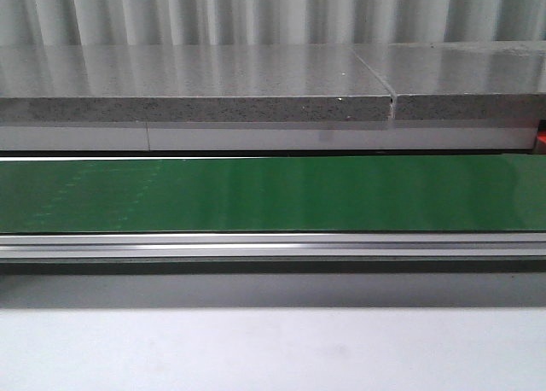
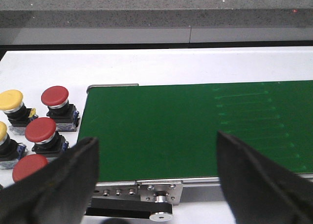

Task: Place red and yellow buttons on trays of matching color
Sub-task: 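Move the left gripper toward the remaining buttons on the table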

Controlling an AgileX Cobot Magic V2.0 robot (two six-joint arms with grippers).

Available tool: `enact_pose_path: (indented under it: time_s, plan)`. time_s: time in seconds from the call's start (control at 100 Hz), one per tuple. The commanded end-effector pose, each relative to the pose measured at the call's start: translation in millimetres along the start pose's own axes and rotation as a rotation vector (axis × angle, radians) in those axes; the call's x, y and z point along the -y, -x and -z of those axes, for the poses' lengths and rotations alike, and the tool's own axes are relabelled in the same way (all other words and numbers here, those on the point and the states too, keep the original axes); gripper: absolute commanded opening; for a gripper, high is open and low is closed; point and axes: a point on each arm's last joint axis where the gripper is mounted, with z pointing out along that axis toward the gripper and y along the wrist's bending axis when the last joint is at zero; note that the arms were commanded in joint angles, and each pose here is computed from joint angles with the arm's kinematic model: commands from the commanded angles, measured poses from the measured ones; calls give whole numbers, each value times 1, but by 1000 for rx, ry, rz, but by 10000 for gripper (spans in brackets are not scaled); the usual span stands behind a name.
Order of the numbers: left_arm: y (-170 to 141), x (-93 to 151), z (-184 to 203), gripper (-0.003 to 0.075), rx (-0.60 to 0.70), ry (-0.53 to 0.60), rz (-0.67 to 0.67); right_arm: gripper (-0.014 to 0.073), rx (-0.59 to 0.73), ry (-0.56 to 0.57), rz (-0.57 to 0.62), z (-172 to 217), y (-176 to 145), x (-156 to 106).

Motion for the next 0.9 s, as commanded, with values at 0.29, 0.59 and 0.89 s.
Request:
enact_pose_path:
  time_s: [0.29,0.59,0.89]
  plan:
    - [37,1,5,598,94,-3,80,-67,87,-21,10,5,12,2]
    - [96,-30,-25,598,-38,176,324,-67,87,-21,10,5,12,2]
    - [91,-78,-70,598,-212,321,487,-67,86,-20,10,5,12,2]
